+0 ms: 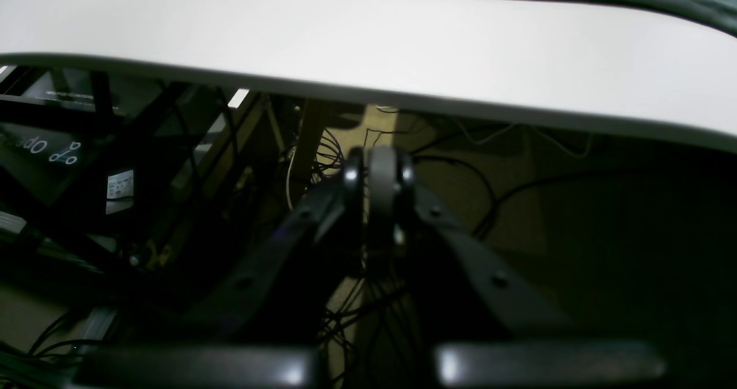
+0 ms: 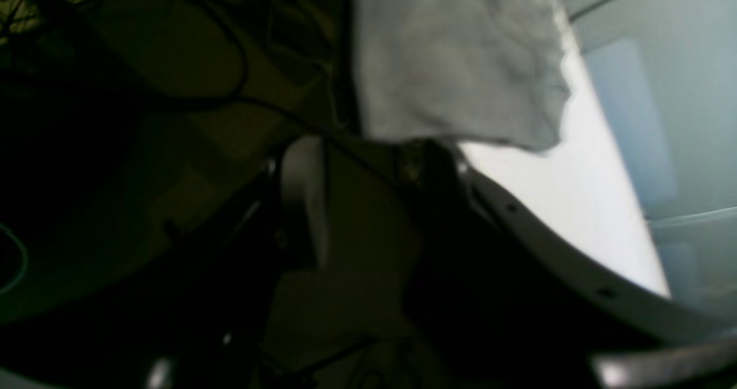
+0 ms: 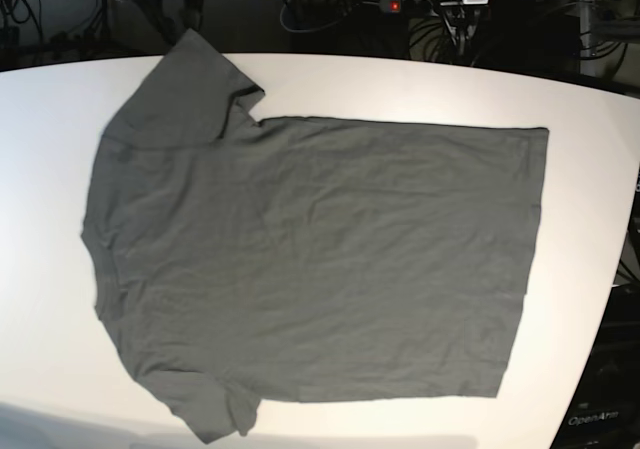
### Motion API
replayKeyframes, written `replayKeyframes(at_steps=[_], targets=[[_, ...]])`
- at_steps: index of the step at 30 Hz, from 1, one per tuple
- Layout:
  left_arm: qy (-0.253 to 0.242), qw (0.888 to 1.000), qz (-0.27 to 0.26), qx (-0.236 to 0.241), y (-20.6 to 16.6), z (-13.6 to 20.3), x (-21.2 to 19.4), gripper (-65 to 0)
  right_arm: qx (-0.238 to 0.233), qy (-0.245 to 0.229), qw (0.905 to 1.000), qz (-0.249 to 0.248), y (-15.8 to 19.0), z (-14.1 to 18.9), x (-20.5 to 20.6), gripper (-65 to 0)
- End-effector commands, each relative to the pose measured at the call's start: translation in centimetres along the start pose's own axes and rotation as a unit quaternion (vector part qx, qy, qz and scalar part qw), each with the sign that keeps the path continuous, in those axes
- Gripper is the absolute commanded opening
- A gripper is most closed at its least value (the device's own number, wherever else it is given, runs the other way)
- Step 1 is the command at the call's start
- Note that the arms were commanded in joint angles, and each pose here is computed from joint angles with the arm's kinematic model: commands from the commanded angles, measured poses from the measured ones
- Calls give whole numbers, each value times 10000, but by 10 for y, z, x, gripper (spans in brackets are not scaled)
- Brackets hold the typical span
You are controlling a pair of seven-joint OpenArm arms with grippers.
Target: Fold the T-shirt properly
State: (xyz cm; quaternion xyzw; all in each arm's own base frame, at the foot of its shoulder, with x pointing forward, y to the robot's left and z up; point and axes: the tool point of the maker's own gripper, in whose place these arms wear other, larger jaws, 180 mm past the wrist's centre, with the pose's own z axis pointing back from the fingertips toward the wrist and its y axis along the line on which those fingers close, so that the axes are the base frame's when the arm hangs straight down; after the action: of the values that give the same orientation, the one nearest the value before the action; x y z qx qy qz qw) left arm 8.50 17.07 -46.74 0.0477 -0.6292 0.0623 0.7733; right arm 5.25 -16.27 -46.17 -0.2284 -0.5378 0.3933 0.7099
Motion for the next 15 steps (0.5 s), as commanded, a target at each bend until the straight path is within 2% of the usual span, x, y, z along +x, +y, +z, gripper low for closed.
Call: replayKeyframes(at_steps=[1,15], targets=[[-149,9999,4,-14,-1,3,6,-639,-119,-29,9999,117,-6,5,2,-382],[-148,9999,11,-11,-1,3,6,-639,-122,-48,9999,97,-4,4,5,-382]])
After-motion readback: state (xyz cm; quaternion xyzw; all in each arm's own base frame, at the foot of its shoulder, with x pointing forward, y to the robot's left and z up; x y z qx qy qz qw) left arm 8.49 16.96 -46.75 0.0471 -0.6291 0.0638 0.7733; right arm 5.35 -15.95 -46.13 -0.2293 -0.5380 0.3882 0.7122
